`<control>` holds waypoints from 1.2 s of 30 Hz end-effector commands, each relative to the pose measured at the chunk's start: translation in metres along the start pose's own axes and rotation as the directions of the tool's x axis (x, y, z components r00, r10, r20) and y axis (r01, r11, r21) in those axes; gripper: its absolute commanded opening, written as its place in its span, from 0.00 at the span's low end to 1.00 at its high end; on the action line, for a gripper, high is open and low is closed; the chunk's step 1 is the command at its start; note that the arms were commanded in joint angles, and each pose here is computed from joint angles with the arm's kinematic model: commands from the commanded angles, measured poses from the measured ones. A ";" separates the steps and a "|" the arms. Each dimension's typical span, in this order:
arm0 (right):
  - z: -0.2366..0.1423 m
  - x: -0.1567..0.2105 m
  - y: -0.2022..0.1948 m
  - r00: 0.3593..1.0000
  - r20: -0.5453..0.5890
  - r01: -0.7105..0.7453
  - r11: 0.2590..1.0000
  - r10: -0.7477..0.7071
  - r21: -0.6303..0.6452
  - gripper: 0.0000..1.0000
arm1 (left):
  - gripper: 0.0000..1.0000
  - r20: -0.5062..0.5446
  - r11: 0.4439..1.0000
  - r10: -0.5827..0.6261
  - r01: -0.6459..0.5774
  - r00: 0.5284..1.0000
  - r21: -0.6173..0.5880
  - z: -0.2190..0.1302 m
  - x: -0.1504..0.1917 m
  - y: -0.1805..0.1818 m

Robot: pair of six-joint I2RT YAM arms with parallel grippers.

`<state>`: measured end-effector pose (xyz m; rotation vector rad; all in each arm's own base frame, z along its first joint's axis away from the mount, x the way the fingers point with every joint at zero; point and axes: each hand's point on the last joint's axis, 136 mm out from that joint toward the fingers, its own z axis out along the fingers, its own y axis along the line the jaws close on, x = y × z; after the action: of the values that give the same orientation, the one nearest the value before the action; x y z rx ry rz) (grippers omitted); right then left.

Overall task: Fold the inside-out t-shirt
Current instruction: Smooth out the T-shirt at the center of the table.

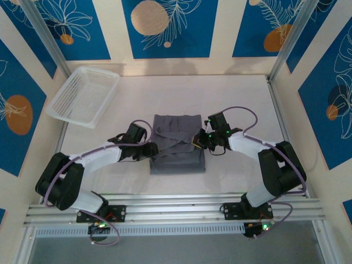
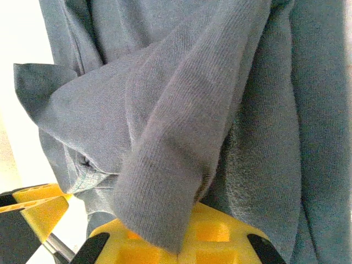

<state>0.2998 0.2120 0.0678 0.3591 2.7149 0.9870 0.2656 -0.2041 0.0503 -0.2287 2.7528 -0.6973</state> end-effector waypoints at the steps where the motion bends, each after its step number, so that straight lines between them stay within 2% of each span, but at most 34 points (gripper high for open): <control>1: 0.001 0.003 0.008 1.000 -0.026 0.005 1.000 -0.005 -0.008 0.00 | 0.52 0.008 1.000 -0.016 0.016 1.000 0.007 0.008 -0.006 0.001; 6: -0.001 0.003 0.009 1.000 -0.023 0.018 1.000 -0.018 0.005 0.00 | 0.46 0.024 0.998 -0.026 0.024 0.999 0.064 0.013 -0.014 -0.012; 10: -0.002 0.004 0.008 1.000 -0.022 0.020 1.000 -0.019 0.012 0.00 | 0.39 0.027 0.998 -0.010 0.008 1.000 0.068 0.007 -0.016 -0.016; 15: -0.003 0.004 0.007 1.000 -0.015 0.016 1.000 -0.016 0.015 0.00 | 0.36 0.048 0.999 0.007 -0.009 0.999 0.047 -0.003 -0.018 -0.014; 17: -0.004 0.003 0.007 1.000 -0.013 0.017 1.000 -0.016 0.013 0.00 | 0.29 0.053 0.999 0.005 -0.007 0.999 0.043 -0.001 -0.019 -0.013; 21: -0.005 0.002 0.005 1.000 -0.007 0.003 1.000 -0.003 0.019 0.00 | 0.00 0.050 0.996 0.006 -0.011 0.999 0.093 0.004 -0.026 -0.027; 25: -0.012 -0.009 -0.004 0.999 0.028 -0.041 0.999 0.041 0.015 0.00 | 0.00 0.091 0.992 0.020 -0.031 0.996 0.119 -0.002 -0.047 -0.042; 29: -0.018 -0.037 0.003 0.996 0.056 -0.063 0.997 0.065 -0.040 0.00 | 0.00 0.158 0.984 -0.001 -0.027 0.987 0.178 -0.012 -0.088 -0.066; 33: -0.010 -0.070 0.011 0.993 0.054 -0.096 0.991 0.102 -0.094 0.00 | 0.00 0.190 0.981 -0.047 0.010 0.981 0.192 0.001 -0.129 -0.071; 34: -0.006 -0.078 0.013 0.993 0.043 -0.105 0.989 0.110 -0.108 0.01 | 0.03 0.189 0.982 -0.055 0.018 0.980 0.190 0.009 -0.136 -0.070; 36: 0.001 -0.095 0.016 0.993 0.029 -0.113 0.985 0.117 -0.132 0.10 | 0.14 0.181 0.983 -0.067 0.034 0.981 0.181 0.023 -0.148 -0.066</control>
<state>0.3735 0.1872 0.0857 0.5241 2.6189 1.0576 0.4017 -0.2391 0.1130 -0.2836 2.4843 -0.8743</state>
